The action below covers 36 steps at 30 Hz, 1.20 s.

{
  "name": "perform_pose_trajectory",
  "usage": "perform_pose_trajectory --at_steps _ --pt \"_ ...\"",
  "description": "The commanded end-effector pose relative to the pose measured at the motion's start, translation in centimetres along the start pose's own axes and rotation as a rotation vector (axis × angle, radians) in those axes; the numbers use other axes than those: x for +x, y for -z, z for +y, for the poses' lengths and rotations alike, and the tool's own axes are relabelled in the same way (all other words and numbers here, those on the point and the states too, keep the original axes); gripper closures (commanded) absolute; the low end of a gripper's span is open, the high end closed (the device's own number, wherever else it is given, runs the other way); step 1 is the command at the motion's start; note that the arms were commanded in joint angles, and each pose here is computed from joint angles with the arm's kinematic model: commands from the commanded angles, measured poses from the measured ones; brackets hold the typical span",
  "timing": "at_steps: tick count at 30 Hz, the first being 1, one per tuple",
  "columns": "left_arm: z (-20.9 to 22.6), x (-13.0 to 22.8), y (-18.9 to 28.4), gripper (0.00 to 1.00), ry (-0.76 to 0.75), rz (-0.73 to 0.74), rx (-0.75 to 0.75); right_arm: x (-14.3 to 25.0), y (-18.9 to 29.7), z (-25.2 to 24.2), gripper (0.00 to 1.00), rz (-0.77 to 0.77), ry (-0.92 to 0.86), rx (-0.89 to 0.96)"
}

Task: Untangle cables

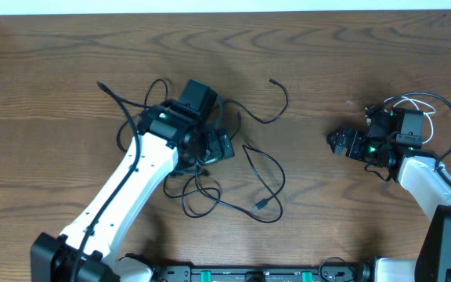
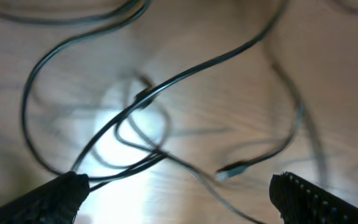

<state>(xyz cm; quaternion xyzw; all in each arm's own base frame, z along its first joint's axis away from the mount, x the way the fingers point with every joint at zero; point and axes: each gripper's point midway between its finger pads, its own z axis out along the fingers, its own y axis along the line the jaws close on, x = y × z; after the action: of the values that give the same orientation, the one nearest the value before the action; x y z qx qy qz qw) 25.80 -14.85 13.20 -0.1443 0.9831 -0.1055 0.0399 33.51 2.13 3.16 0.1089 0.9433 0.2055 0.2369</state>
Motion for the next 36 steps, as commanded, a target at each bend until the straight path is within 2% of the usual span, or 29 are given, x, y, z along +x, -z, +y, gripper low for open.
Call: perform_pose_trajectory --at_steps 1,3,6,10,16,20,23,36 --pt "2.4 1.3 -2.0 0.02 0.016 0.051 -0.102 0.1 -0.1 0.2 0.01 0.005 0.018 -0.007" --pt "3.3 2.1 -2.8 0.01 0.020 0.078 -0.127 0.1 -0.1 0.2 0.01 0.005 0.018 -0.007" --pt "4.7 3.4 -4.0 0.11 0.026 0.120 -0.167 0.1 -0.1 0.2 0.01 0.005 0.018 -0.007" --pt "6.5 4.9 -5.1 0.14 0.033 0.167 -0.216 0.1 -0.1 0.2 0.01 0.005 0.018 -0.007" --pt "9.0 5.4 -5.9 0.20 0.025 0.155 -0.318 0.1 -0.1 0.2 0.01 0.005 0.018 -0.007" --pt "10.6 4.8 -5.8 0.39 0.011 0.107 -0.394 0.1 -0.1 0.2 0.01 0.005 0.018 -0.007" --pt "11.6 4.0 -5.6 0.48 -0.002 0.061 -0.453 0.1 -0.1 0.2 0.01 0.005 0.018 -0.007" --pt "15.7 -0.7 -2.4 0.49 -0.077 -0.215 -0.755 0.1 -0.1 0.2 0.01 0.005 0.018 -0.007"
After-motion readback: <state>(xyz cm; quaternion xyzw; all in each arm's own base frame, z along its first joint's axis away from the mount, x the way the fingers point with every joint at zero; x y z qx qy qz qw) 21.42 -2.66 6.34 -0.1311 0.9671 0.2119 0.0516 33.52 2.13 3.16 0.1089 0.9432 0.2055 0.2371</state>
